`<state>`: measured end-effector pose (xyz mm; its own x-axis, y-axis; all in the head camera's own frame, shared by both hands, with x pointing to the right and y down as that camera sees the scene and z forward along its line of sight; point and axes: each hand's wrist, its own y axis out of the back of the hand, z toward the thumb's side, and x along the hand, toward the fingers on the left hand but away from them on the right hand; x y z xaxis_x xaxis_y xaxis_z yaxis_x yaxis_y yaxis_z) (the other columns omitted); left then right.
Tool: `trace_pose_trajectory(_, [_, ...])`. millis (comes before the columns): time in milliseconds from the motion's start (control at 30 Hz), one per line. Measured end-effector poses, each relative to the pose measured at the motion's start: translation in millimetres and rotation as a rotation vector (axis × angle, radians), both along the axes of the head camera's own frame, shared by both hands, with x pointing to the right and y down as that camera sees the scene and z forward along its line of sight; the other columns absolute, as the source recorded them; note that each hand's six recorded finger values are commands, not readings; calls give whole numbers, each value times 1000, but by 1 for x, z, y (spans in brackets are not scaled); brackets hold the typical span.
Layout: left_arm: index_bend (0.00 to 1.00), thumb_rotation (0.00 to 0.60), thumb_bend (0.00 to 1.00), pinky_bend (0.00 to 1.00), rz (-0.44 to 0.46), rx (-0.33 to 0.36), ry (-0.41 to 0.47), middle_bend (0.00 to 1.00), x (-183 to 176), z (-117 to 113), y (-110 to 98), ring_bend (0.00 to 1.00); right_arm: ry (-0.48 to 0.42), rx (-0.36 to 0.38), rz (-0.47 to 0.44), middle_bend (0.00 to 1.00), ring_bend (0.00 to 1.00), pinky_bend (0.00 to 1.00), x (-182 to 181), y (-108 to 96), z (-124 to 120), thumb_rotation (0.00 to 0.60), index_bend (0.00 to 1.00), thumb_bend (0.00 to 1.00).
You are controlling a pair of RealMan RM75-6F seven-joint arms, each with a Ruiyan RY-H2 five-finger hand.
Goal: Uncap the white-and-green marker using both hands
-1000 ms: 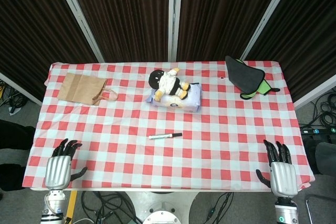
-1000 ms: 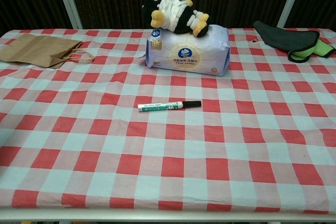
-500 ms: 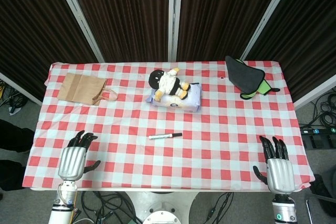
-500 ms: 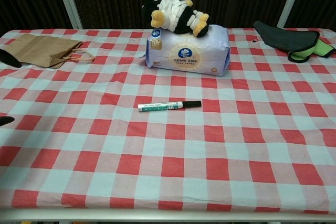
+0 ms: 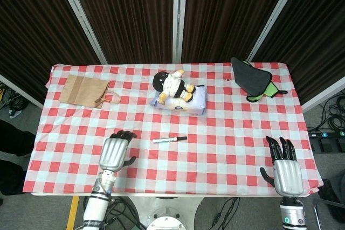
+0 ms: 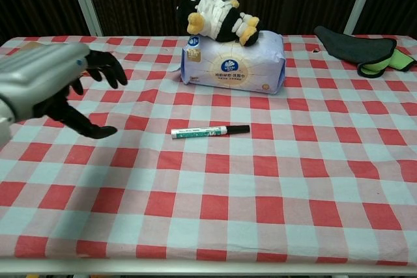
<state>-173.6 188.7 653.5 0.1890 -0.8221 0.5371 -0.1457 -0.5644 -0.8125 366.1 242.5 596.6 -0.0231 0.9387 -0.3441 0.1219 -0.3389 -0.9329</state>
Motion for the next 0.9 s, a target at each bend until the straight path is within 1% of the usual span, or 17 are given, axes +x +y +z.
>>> trace_pose_trajectory(100, [348,600,228,402,32,-62,-2,334,28,13,-5,287,-1,-11,4,130,0,0,1,1,2,600,51,101])
trace_pose_trajectory(200, [357,600,234,406,80,-105,-26,346,56,26,-11,294,0,-14,8,130,0,0,3,1,4,600,51,101])
trace_pose_trajectory(267, [380,600,246,423,123,-107,-68,373,71,32,-16,317,7,-12,11,130,0,0,5,1,5,600,51,101])
trace_pose_trajectory(400, [406,600,258,448,194,-83,-164,405,94,41,-22,348,13,-11,18,130,0,0,10,1,7,600,51,101])
trace_pose_trajectory(533, [418,600,279,460,196,-104,-199,422,108,51,-26,362,11,-12,23,130,0,0,12,2,8,600,51,101])
trace_pose_trajectory(700, [419,600,279,461,186,-123,-233,424,117,63,-31,362,15,-18,30,130,0,0,16,3,11,600,51,102])
trace_pose_trajectory(900, [429,600,279,471,210,-111,-301,445,126,73,-37,378,14,-22,36,130,0,0,19,4,13,600,51,102])
